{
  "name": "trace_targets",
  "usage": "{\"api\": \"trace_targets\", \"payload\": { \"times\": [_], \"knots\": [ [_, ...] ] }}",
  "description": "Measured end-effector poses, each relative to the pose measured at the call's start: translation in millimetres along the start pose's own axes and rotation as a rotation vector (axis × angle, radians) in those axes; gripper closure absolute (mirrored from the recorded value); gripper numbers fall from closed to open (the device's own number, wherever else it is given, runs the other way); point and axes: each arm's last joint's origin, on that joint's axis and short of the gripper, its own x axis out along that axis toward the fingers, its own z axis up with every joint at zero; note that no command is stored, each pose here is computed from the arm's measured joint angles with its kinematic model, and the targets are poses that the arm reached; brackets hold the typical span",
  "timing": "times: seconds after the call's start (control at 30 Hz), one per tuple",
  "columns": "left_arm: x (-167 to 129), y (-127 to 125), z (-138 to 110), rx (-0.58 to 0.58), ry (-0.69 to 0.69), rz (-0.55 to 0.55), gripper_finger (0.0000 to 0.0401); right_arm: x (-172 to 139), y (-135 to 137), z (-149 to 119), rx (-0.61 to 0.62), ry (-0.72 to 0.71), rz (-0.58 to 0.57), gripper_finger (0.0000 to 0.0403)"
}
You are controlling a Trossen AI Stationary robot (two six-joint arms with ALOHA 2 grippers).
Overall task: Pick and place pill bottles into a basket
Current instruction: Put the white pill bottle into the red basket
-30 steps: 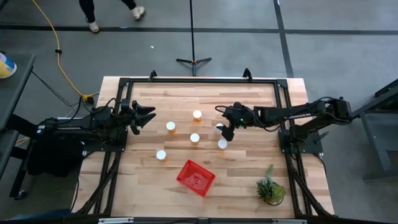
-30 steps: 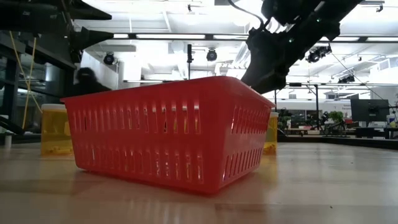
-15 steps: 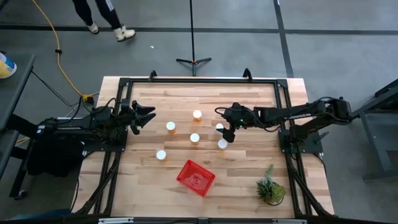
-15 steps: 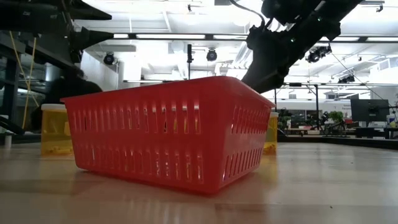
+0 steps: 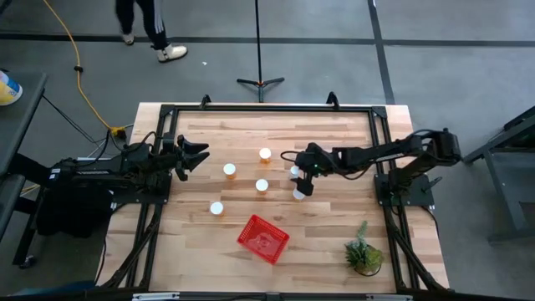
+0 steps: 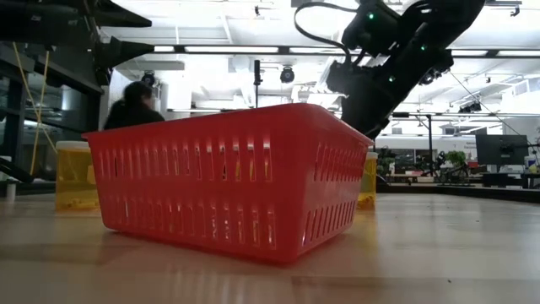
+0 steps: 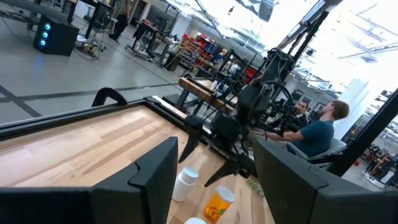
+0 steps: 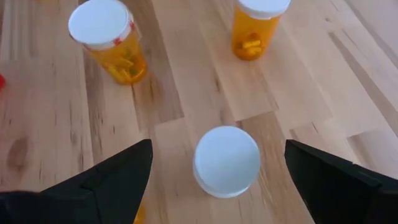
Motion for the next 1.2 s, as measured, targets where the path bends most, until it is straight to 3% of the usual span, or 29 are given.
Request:
{"api": "trace_targets", "payload": {
  "times": [1.2],
  "knots": [
    [0.0,0.0,-0.4,0.001,0.005,-0.002,0.0158,9.6,-0.5,-5.6,-0.001,0.037,-0.019,0.0048]
  ]
}}
